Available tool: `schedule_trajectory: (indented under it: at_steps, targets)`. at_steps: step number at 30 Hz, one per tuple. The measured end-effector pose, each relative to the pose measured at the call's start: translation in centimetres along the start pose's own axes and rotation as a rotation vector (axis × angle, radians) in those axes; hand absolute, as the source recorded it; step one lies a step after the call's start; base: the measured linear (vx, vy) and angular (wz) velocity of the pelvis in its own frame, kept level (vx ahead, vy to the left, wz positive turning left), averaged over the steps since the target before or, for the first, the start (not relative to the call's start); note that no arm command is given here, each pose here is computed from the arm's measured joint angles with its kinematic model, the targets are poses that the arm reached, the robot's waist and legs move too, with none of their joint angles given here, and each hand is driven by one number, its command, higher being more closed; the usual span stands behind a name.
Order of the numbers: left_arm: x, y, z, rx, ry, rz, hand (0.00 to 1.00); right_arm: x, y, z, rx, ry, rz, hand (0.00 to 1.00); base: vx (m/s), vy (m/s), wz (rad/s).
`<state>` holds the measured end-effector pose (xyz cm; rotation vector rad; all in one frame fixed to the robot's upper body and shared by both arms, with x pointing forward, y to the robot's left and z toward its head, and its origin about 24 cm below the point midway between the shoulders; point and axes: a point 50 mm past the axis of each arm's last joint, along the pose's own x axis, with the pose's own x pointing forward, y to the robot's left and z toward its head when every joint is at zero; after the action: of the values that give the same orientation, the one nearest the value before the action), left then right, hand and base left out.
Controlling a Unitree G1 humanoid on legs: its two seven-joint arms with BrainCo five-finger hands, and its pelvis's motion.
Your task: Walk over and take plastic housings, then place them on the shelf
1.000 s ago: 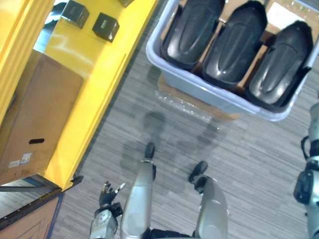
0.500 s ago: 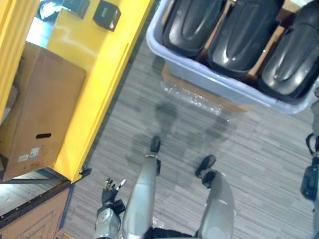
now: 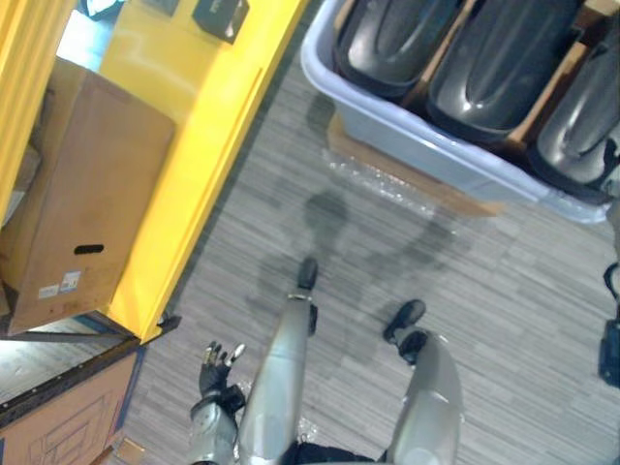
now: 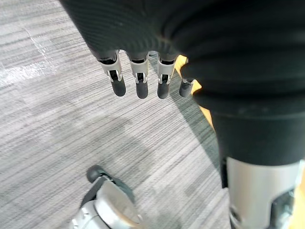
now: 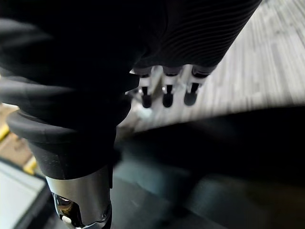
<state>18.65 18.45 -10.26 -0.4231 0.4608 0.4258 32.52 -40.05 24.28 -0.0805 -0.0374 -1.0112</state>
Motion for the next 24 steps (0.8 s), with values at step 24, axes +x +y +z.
schedule_trajectory:
  at_steps: [24]
  targets:
    - [-0.4,-0.1,-0.2,0.032,-0.008,-0.024,0.00,0.8,-1.9,-1.3,-0.338,0.037,-0.007,1.00,0.03,0.008,0.01]
